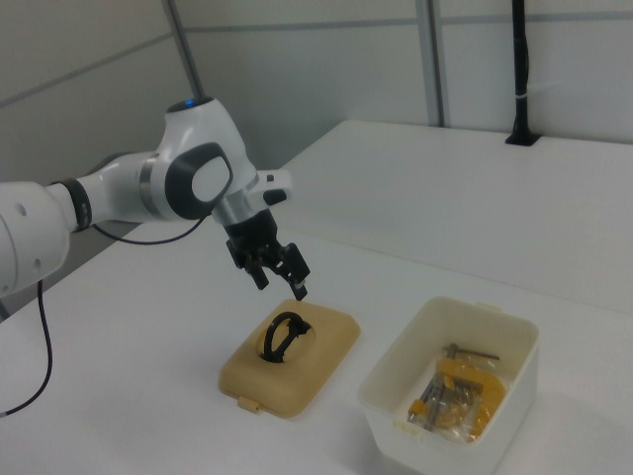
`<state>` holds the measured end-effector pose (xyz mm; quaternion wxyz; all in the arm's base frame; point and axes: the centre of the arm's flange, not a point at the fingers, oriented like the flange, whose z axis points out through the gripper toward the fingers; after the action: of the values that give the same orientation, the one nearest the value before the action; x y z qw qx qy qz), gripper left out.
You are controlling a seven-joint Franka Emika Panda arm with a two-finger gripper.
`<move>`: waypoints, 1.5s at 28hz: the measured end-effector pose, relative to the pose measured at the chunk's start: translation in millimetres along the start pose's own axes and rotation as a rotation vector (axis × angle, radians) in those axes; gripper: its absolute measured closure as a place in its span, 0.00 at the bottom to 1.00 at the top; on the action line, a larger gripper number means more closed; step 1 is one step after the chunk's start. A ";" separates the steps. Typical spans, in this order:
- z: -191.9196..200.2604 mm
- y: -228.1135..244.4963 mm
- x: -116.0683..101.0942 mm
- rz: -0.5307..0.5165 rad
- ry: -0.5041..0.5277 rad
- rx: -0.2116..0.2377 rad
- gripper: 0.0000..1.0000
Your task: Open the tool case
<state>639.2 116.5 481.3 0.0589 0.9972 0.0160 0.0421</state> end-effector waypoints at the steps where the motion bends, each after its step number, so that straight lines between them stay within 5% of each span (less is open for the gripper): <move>1: -7.6 9.4 -1.0 0.013 -0.002 -0.002 0.00; 11: -92.6 119.6 -32.0 0.025 -0.082 -0.010 0.00; 16: -117.6 138.2 -50.5 -0.001 -0.100 -0.003 0.00; 32: -135.0 161.8 -69.6 -0.034 -0.079 0.070 0.00; 42: -127.3 169.0 -69.4 -0.029 -0.060 0.073 0.00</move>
<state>563.7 -39.0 621.6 0.0237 0.9992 0.0299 0.0108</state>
